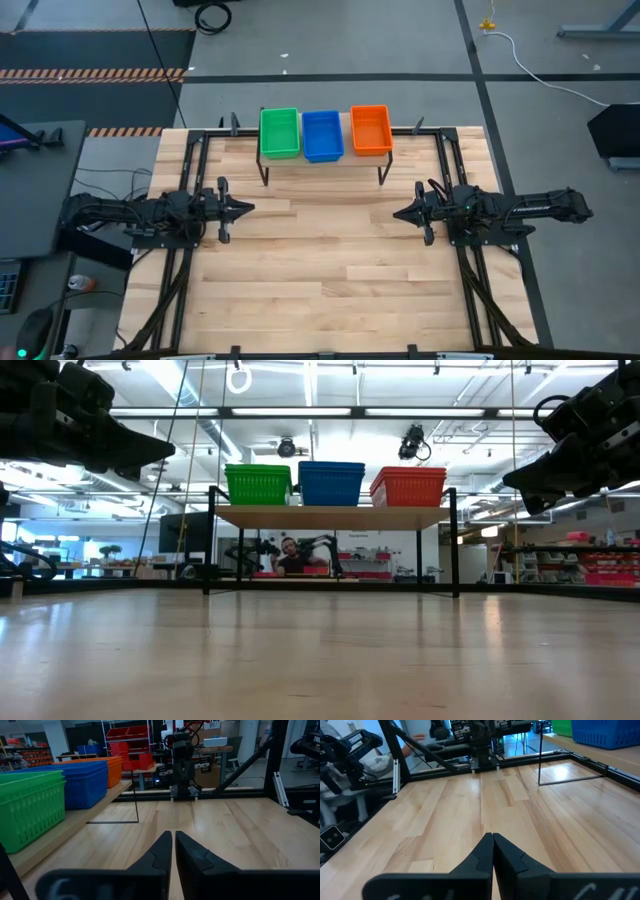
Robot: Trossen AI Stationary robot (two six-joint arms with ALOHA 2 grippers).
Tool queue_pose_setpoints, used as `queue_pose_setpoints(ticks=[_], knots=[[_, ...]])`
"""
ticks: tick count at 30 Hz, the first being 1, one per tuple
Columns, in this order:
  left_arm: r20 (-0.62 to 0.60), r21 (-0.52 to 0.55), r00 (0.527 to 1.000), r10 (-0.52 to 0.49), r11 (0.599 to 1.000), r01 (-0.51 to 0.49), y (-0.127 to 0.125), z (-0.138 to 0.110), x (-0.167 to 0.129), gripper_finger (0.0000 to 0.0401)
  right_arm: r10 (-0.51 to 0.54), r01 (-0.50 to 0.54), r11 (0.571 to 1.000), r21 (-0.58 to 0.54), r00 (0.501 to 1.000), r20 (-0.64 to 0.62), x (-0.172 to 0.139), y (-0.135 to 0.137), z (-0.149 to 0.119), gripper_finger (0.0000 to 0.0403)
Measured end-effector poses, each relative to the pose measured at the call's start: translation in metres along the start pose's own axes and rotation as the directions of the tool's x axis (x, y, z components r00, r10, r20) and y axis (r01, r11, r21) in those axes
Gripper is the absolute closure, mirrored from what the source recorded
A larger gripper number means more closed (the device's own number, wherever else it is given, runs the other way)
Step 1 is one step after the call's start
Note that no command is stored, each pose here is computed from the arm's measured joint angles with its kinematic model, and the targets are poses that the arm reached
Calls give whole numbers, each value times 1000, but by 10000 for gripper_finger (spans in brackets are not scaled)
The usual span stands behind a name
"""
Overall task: Stack baskets on shelf by color
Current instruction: Return to Home Position
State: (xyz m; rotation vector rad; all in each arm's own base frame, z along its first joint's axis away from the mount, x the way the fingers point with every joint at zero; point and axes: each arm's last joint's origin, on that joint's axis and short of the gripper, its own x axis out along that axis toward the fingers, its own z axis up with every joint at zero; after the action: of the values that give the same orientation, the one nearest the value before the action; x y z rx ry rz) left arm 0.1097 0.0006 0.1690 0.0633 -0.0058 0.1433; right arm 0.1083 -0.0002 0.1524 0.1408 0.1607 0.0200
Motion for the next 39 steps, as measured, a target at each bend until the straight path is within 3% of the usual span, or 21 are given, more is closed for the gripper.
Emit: queue_pose_setpoints(ticks=[39], knots=[[0,0,1000,0,1000,0,0,0,0,370,0,0,1000,0,1000,0,0,0,0,387]])
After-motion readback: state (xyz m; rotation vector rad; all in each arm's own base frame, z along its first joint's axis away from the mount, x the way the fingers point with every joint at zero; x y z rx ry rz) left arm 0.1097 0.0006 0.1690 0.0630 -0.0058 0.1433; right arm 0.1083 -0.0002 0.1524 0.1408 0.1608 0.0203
